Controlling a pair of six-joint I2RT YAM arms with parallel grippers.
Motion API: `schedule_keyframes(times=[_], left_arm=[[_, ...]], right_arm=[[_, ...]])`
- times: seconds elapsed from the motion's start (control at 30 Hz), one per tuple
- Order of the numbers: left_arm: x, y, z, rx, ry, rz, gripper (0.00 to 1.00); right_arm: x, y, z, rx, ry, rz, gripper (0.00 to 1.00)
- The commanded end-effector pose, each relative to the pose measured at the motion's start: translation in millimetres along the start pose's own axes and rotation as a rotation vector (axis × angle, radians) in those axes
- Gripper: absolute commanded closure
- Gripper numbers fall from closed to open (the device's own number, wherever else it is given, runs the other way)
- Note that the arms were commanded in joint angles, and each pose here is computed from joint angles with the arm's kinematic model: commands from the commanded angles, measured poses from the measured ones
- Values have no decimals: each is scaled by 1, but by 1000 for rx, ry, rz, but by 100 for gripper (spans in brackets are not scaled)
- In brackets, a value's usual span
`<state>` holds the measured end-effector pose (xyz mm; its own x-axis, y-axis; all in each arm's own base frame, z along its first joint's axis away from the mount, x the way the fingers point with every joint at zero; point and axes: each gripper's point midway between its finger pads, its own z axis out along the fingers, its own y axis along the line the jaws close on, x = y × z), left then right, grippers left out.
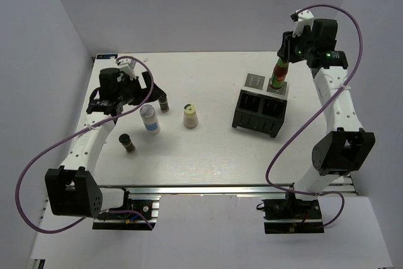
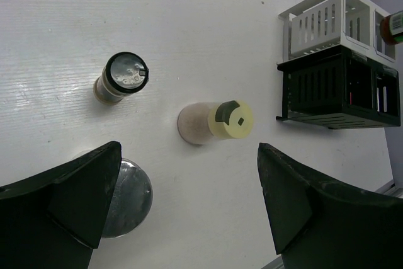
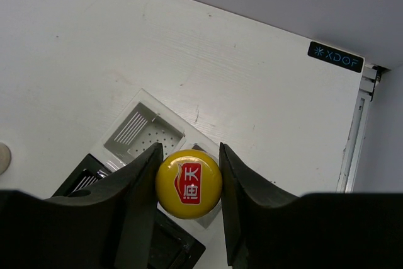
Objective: Organize the condiment bottles
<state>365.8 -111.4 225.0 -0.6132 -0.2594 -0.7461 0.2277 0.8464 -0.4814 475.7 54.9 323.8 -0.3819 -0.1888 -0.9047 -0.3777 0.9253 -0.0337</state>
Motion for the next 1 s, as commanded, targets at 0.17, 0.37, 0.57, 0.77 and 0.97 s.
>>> schedule_keyframes(times=[0.17,0.37,0.57,0.77,0.97], left_arm=[[-25,-16,1,61,-59,8,2],[-32,-16,9,66,-64,4,2],[-37,-21,24,55,-64,25,2],[-46,-20,48,-16,-41,80,2],[-55,-6,67,-120,-38,112,2]], right_arm=[[-29,-1,-10,11,-155,-69,100],[-8,0,-3,12,-135,-71,100],[30,5,7,-4,-105,-74,100],[56,-10,14,33,-81,-67,100],[70,-10,23,14,-56,-65,78]])
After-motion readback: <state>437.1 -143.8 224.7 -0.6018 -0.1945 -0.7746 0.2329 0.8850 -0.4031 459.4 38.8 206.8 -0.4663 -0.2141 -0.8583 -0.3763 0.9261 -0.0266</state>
